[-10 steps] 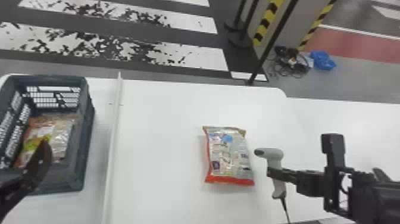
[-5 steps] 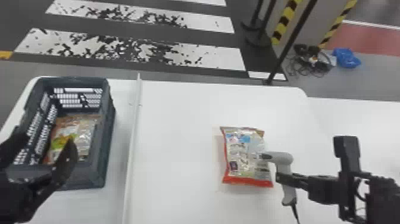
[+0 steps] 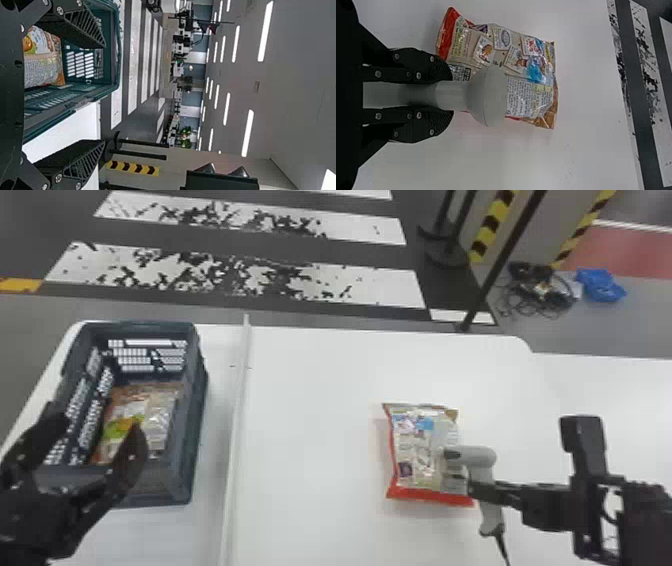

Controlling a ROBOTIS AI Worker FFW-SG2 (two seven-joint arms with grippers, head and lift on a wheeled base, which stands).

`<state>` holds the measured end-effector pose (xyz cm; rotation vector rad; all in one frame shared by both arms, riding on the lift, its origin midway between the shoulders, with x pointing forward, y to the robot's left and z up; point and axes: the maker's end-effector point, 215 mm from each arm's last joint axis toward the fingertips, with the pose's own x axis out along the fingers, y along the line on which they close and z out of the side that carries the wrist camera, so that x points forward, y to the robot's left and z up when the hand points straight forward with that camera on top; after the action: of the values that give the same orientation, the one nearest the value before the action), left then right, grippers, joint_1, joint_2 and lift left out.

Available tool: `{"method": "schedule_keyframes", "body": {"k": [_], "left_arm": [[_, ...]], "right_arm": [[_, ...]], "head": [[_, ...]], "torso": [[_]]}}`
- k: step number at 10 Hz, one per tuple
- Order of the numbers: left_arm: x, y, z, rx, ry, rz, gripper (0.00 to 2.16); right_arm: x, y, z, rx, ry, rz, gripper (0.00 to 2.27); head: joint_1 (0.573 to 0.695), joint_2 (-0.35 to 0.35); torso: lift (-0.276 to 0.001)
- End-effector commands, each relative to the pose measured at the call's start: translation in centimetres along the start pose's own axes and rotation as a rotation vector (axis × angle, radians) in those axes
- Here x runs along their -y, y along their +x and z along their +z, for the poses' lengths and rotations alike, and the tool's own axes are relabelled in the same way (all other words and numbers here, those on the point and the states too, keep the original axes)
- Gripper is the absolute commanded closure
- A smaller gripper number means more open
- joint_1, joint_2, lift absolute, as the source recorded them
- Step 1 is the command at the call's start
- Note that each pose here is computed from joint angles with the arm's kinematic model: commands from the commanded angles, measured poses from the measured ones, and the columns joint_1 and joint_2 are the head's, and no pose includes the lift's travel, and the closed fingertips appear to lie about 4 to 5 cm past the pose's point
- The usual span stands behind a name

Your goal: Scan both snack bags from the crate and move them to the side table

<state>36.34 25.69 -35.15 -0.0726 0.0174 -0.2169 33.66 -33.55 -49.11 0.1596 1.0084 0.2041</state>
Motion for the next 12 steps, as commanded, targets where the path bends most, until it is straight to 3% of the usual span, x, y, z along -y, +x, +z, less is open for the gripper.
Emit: {"method": "schedule_keyframes", "body": {"k": [1, 6, 10, 12], "left_arm": [[0.0, 0.0, 0.0, 0.0, -0.001, 0.0, 0.15], [0.0, -0.1, 0.1, 0.001, 0.0, 0.0, 0.15], [0.1, 0.0, 0.6, 0.009, 0.003, -0.005, 0.15], [0.1, 0.0, 0.5, 0.008, 0.003, -0.005, 0.15]], "right_arm": [[0.1, 0.3, -0.1, -0.007, -0.001, -0.002, 2.25], [1.8, -0.8, 0.8, 0.024, 0.023, -0.027, 2.25], [7.8, -0.9, 4.6, 0.128, 0.009, -0.111, 2.25], [11.2, -0.2, 4.9, 0.113, 0.021, -0.161, 2.25]], "head": [[0.695, -0.131], [0.695, -0.137], [0.695, -0.198], [0.695, -0.248]], "torso": [[-0.075], [-0.075], [-0.075], [-0.075]]}}
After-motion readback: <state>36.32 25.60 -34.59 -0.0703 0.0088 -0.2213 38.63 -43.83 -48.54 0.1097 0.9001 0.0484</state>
